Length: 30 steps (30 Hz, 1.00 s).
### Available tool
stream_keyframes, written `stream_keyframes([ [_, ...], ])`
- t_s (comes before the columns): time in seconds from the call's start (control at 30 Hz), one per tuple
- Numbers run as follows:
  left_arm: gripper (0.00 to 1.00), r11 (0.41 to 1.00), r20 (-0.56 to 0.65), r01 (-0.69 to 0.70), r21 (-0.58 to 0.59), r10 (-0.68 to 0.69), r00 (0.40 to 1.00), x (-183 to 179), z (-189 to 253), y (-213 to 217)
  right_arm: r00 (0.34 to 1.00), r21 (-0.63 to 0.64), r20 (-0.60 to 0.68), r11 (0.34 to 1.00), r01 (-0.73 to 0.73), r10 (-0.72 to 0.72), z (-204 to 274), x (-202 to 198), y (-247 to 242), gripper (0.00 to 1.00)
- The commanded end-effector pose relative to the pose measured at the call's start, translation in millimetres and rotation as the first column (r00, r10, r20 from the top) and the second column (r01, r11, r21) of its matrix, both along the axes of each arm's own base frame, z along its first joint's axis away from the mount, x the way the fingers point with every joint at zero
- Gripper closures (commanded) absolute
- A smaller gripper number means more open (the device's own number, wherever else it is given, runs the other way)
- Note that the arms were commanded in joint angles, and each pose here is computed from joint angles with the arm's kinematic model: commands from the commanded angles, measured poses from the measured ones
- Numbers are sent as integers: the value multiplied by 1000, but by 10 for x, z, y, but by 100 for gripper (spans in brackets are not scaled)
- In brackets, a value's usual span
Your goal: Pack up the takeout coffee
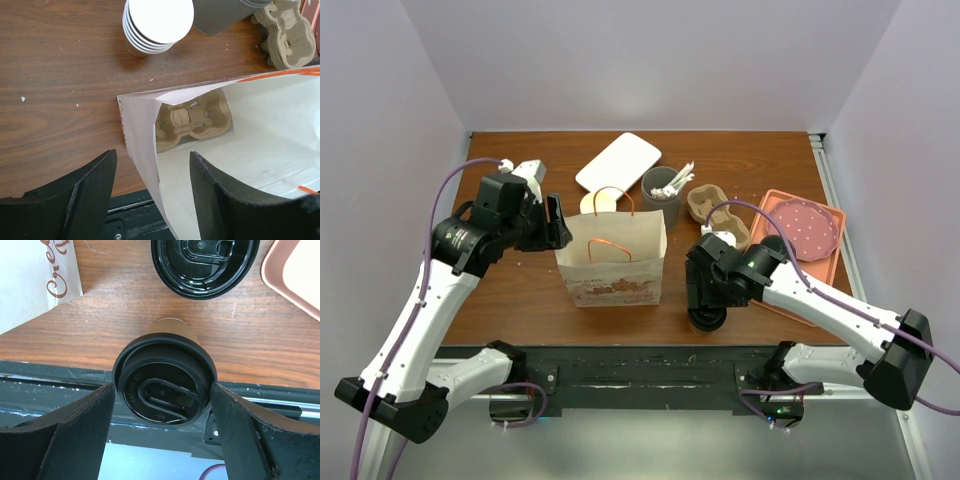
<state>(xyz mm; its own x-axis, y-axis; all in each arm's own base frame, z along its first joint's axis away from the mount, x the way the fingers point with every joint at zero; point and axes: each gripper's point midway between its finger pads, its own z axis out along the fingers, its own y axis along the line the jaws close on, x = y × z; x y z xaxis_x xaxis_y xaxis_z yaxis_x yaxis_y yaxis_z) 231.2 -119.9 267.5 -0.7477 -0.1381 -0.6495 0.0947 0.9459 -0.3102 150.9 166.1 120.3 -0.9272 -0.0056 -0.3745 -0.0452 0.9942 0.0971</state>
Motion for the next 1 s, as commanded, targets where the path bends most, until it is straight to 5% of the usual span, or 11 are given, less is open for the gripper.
stream_keyframes([
  [0.0, 35, 1000, 12, -4, -3, 4, 1000, -26, 26, 7, 1000, 9, 15, 1000, 0, 0, -5, 30, 71, 19],
  [0.8, 35, 999, 17, -39, 38, 38, 999, -6, 25, 100, 999, -92, 18, 995, -27, 28, -133, -9, 47, 19],
  [0.97, 36, 998, 25, -48, 51, 47, 999, -13, 57, 137, 999, -106, 32, 994, -30, 34, -88, -1, 34, 29],
])
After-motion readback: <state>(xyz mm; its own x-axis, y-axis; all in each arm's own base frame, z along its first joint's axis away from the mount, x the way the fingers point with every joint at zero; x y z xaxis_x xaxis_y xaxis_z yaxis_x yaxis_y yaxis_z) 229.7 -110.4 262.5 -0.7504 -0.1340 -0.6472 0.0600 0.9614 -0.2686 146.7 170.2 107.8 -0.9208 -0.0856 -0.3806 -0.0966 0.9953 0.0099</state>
